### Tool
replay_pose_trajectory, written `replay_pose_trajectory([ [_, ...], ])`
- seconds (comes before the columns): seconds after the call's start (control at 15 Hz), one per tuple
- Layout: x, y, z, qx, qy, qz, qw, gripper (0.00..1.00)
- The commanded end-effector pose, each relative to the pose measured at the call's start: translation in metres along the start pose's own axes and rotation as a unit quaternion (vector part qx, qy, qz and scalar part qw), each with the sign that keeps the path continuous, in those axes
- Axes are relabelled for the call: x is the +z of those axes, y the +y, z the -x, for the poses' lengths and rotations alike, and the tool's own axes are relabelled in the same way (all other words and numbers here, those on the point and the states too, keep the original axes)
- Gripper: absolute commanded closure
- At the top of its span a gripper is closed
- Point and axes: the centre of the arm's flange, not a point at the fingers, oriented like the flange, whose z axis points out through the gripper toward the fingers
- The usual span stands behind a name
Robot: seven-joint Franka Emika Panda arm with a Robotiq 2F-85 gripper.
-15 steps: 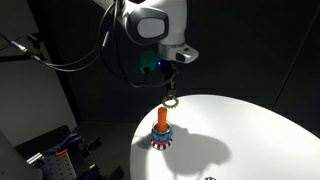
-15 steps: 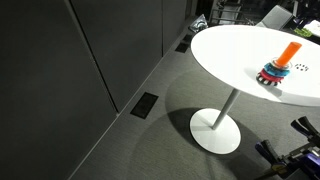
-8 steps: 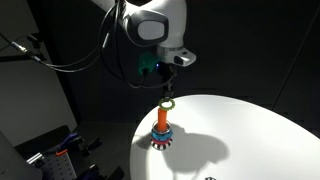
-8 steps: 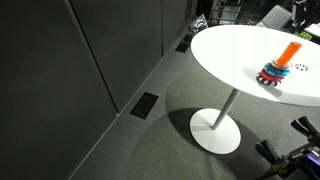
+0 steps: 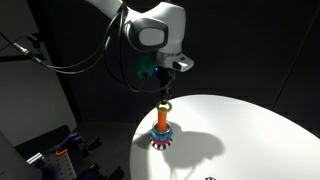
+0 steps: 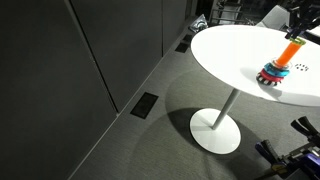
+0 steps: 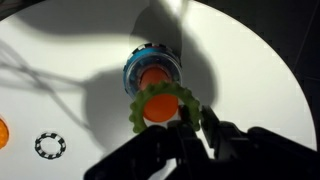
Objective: Pick up the green ring from the table and stack it on the rings stacking stand
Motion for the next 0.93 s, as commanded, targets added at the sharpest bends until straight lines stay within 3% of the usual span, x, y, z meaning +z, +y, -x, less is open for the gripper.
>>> replay_pose_trajectory([
  [0.0,0.0057,-0.0054,0.0,0.007,-0.001,-0.006,1.0,0.93],
  [0.87,0.0087,-0.0004,0.0007,0.027,-0.001,0.016,0.9995,0.94],
])
